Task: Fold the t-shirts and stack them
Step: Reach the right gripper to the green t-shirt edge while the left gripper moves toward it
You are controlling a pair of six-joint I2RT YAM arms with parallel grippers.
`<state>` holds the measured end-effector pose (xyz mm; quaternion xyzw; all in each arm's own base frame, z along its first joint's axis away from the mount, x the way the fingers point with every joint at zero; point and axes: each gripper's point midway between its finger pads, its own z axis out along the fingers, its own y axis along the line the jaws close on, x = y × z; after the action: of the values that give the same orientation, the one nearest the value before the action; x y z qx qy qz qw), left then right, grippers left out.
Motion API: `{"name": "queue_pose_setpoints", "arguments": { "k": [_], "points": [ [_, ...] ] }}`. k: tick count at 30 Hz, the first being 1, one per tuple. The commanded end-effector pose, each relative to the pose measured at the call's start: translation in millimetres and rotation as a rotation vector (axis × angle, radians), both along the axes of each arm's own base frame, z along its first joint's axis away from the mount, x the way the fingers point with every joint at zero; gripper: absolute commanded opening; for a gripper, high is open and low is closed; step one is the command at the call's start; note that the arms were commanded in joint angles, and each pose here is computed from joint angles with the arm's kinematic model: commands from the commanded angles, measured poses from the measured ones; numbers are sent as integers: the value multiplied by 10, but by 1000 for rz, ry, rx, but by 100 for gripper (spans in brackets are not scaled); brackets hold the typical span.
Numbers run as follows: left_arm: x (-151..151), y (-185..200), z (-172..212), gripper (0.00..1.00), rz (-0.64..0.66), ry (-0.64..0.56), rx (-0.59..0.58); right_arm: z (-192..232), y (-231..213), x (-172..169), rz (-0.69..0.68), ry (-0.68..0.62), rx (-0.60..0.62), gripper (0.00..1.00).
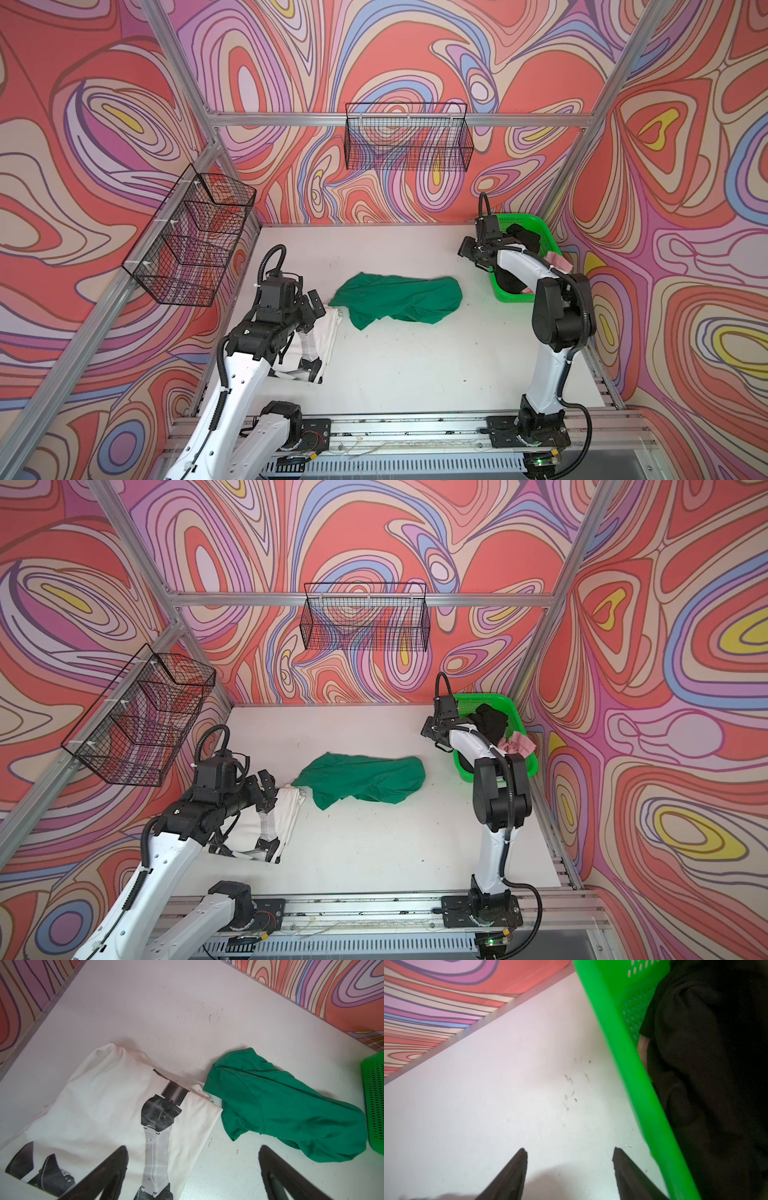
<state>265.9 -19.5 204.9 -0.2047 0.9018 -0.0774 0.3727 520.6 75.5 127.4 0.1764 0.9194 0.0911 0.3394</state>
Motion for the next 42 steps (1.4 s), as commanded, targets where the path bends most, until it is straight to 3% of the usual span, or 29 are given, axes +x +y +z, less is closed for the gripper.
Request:
{"name": "queue_pose_setpoints", "arguments": {
  "k": [1, 5, 10, 15, 21, 31, 36, 42],
  "points": [
    [-60, 124, 95, 100, 65, -2, 19, 659, 753, -344, 217, -124, -15, 71],
    [-84, 214, 82, 100, 119, 16, 21, 806, 1571, -967, 457, -181, 16, 71],
    [-128, 259, -83, 100, 186, 79, -3, 613, 2565, -1775, 744, -195, -26, 71],
    [-217, 222, -553, 100, 298, 245, -90, 173, 3090, -2130, 896, -127, 22, 69],
    [-304, 156, -1239, 100, 421, 410, -171, -375, 3439, -2129, 966, -56, -29, 68],
    [-346, 227, -1847, 100, 608, 557, -204, -734, 3616, -1896, 939, -76, -181, 66],
    [-334, 377, -1988, 100, 661, 599, -218, -792, 3716, -1945, 955, -93, -200, 65],
    [-187, 442, -1873, 100, 653, 534, -246, -1113, 3765, -2020, 979, -46, -263, 62]
  ]
}}
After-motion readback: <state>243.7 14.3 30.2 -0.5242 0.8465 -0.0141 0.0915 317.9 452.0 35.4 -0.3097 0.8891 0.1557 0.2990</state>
